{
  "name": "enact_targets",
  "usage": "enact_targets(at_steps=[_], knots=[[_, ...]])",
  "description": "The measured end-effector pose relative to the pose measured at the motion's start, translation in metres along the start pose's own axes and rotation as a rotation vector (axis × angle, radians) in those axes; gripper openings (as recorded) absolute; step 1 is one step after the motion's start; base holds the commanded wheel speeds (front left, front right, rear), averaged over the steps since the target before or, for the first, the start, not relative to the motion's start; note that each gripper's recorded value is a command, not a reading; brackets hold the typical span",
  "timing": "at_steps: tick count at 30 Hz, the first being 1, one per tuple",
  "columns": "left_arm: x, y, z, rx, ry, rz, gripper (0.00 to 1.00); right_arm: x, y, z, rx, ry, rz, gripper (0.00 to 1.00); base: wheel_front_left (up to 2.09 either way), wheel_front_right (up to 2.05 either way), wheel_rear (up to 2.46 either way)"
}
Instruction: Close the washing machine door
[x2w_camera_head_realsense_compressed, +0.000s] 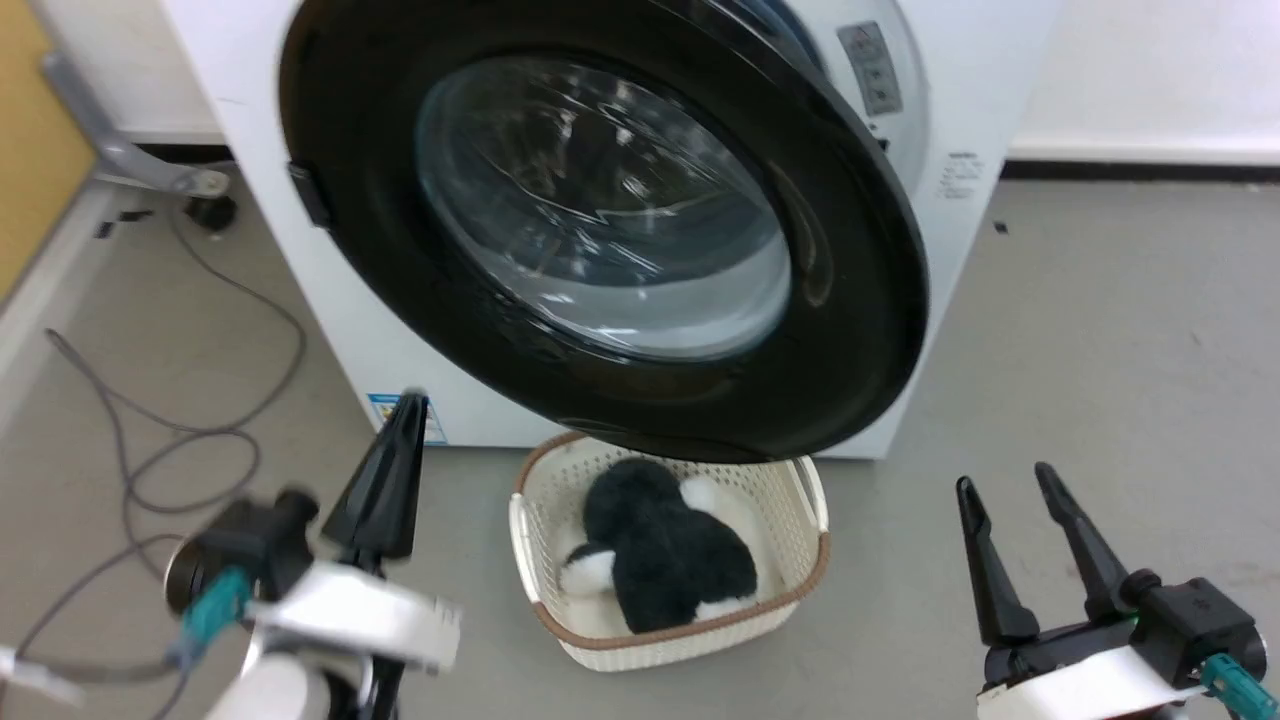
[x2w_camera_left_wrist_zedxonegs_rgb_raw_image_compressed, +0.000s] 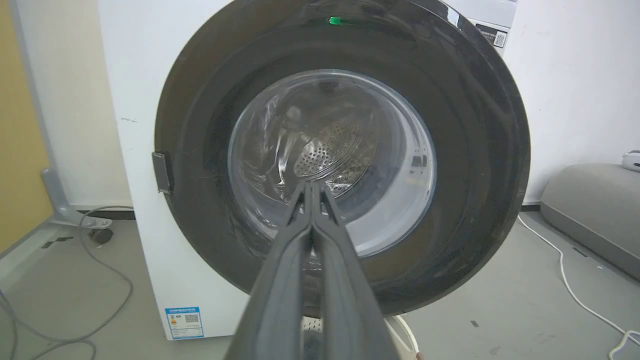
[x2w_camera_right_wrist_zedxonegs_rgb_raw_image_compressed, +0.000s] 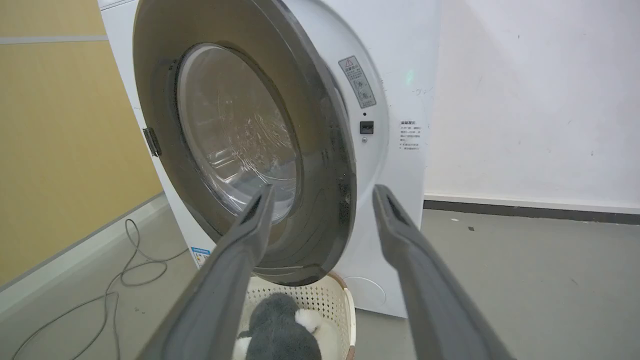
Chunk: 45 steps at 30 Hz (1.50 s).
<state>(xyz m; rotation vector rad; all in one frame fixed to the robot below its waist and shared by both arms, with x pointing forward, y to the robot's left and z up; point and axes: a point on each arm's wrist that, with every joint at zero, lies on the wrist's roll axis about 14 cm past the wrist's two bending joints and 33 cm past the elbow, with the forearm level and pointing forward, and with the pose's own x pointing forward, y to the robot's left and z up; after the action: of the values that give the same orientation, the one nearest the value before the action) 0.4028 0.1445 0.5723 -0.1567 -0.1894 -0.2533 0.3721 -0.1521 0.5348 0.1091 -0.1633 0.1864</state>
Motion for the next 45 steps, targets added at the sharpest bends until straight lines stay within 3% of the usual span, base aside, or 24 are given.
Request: enact_targets(at_steps=[1, 2, 3, 4, 8, 14, 20, 21, 22, 32, 38, 45], knots=[[-0.008, 0.003, 0.004, 0.008, -0.014, 0.02, 0.0, 0.0, 0.004, 0.001, 0.002, -0.003, 0.011, 1.0, 0.0, 0.0, 0.0], [-0.028, 0.011, 0.011, 0.016, -0.042, 0.084, 0.22, 0.001, 0.012, 0.002, 0.006, -0.007, 0.034, 1.0, 0.0, 0.0, 0.0], [-0.033, 0.013, 0.012, 0.021, -0.049, 0.102, 0.79, 0.001, 0.013, 0.002, 0.01, -0.007, 0.038, 1.0, 0.0, 0.0, 0.0], [-0.039, 0.015, 0.013, 0.036, -0.051, 0.113, 1.0, 0.001, 0.015, 0.002, 0.011, -0.006, 0.045, 1.0, 0.0, 0.0, 0.0], [-0.059, 0.02, 0.003, 0.04, -0.032, 0.173, 1.0, 0.001, 0.019, 0.0, 0.013, 0.0, 0.058, 1.0, 0.0, 0.0, 0.0], [-0.076, 0.019, -0.018, 0.097, 0.035, 0.18, 1.0, -0.004, 0.022, -0.01, 0.016, 0.032, 0.063, 1.0, 0.0, 0.0, 0.0], [-0.081, 0.016, -0.025, 0.087, 0.049, 0.196, 1.0, -0.003, 0.023, -0.015, 0.018, 0.047, 0.07, 1.0, 0.0, 0.0, 0.0], [-0.082, 0.016, -0.027, 0.094, 0.054, 0.193, 1.0, -0.003, 0.024, -0.017, 0.021, 0.054, 0.074, 0.84, 0.0, 0.0, 0.0], [-0.082, 0.015, -0.028, 0.098, 0.059, 0.19, 1.0, -0.003, 0.026, -0.021, 0.025, 0.067, 0.08, 0.0, 0.0, 0.0, 0.0], [-0.082, 0.02, -0.041, 0.102, 0.096, 0.201, 1.0, 0.015, 0.045, -0.037, -0.015, 0.111, 0.204, 0.0, 0.0, 0.0, 0.0], [-0.064, 0.026, -0.047, 0.093, 0.1, 0.208, 1.0, 0.06, 0.057, -0.043, -0.047, 0.122, 0.323, 0.0, 0.0, 0.0, 0.0], [-0.055, 0.039, -0.063, 0.083, 0.141, 0.249, 1.0, 0.123, 0.038, -0.062, -0.119, 0.17, 0.378, 0.0, 0.0, 0.0, 0.0]])
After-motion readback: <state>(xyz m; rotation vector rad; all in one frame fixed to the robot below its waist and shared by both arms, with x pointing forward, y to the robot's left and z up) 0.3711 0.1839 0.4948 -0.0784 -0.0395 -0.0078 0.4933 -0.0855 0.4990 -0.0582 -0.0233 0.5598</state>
